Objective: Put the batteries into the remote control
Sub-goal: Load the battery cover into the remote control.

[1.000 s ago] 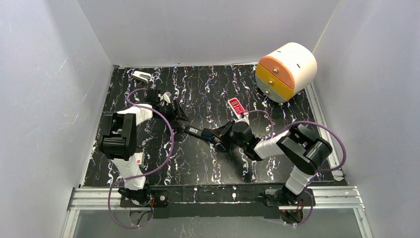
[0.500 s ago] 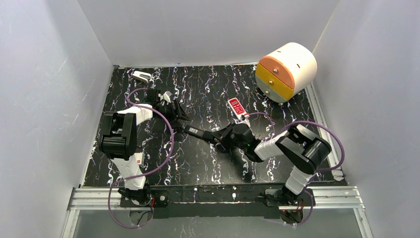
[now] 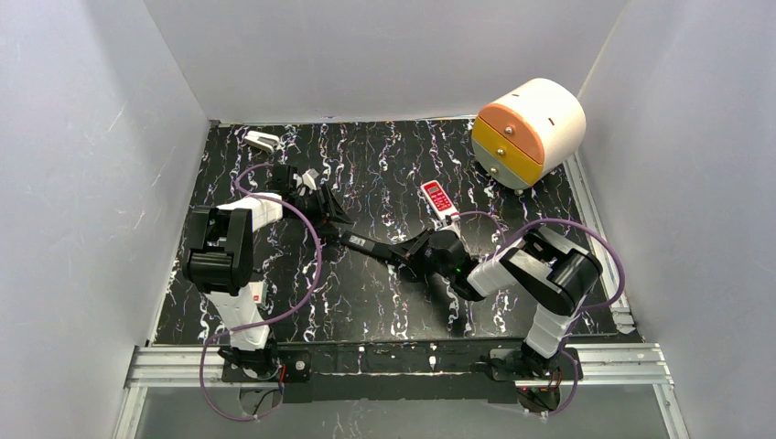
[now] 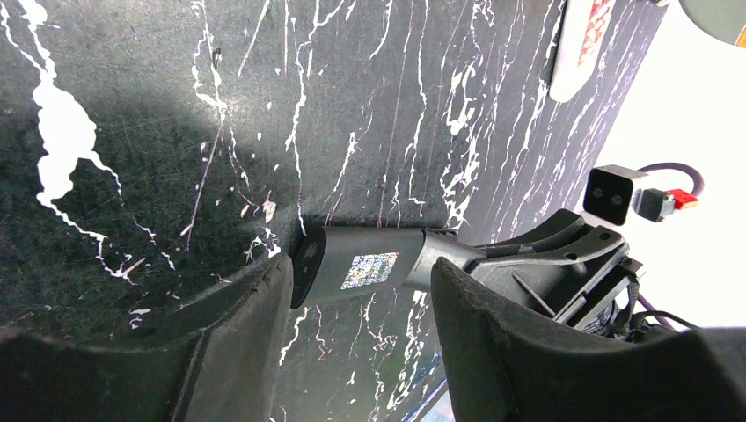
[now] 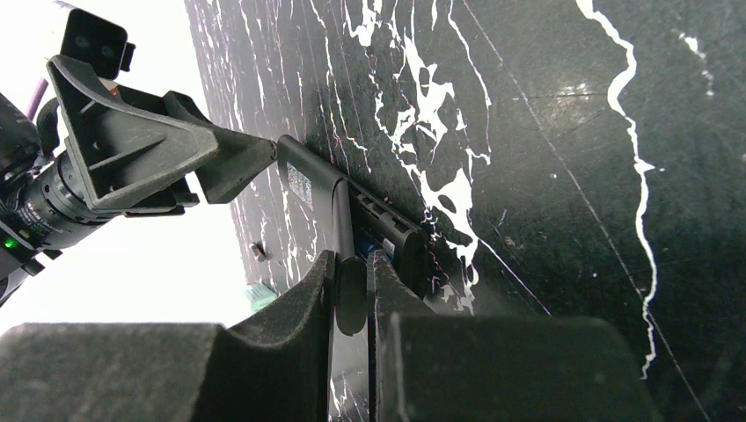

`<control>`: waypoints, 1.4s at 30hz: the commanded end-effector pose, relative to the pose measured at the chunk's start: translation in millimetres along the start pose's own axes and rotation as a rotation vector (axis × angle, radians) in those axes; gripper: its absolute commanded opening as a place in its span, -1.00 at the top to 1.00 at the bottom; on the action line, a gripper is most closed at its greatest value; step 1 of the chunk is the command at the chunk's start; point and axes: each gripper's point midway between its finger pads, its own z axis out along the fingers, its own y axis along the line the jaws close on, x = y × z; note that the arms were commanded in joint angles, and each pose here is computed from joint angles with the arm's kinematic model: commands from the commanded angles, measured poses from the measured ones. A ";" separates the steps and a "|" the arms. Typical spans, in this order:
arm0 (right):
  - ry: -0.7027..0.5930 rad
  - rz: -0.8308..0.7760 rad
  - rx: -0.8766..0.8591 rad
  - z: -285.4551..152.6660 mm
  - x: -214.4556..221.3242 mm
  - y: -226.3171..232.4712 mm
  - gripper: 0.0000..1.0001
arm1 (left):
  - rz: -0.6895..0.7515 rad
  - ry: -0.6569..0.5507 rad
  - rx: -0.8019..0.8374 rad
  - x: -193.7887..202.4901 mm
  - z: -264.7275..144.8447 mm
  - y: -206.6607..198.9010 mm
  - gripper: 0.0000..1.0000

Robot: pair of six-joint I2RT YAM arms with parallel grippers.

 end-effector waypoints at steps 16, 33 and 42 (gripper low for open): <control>-0.007 -0.007 0.026 7.1 0.0 -1.4 0.75 | 0.008 0.019 0.006 6.9 -3.4 -2.4 -0.15; -0.014 0.001 0.048 1.7 -4.3 8.1 0.15 | 0.011 0.015 -0.008 4.9 -3.5 -0.6 -0.22; -0.031 -0.010 0.082 -3.8 -8.5 6.0 0.02 | 0.012 0.011 -0.015 4.1 -3.6 0.0 -0.25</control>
